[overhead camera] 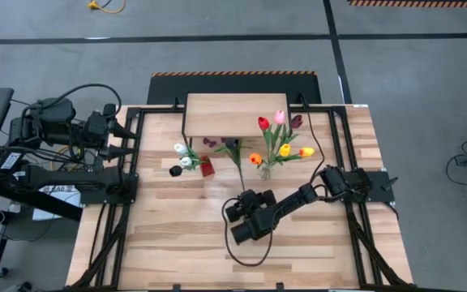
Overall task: Pick and place flowers into a vace then onto a shelf
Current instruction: Put the purple flowers into the red vase
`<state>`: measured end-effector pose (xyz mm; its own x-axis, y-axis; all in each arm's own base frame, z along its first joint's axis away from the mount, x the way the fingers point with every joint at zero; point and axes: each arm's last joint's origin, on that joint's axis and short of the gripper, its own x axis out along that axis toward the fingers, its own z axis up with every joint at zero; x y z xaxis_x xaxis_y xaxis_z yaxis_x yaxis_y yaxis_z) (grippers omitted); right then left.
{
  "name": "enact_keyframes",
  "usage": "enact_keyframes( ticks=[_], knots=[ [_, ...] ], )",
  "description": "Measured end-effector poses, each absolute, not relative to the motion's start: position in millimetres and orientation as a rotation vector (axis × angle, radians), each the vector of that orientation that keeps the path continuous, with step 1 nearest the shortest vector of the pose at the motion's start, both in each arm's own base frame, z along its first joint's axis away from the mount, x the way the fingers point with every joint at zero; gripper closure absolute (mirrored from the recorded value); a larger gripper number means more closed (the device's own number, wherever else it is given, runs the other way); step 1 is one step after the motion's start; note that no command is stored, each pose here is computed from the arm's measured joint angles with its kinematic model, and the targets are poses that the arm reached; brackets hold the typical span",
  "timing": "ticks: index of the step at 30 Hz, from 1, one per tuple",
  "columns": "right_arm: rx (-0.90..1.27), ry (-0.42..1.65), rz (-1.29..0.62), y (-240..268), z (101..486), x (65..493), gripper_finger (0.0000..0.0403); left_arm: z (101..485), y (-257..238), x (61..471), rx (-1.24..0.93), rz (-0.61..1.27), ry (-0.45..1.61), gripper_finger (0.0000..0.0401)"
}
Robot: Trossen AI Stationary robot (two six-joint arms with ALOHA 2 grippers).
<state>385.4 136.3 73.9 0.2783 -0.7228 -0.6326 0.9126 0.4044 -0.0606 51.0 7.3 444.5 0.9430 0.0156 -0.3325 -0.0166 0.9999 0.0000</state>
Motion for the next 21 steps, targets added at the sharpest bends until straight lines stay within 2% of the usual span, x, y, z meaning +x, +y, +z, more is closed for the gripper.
enact_keyframes(
  ticks=[21],
  knots=[
    [0.35,0.631,-1.174,112,71,395,0.0195,444,7,51,-0.006,0.017,0.339,0.0234]
  ],
)
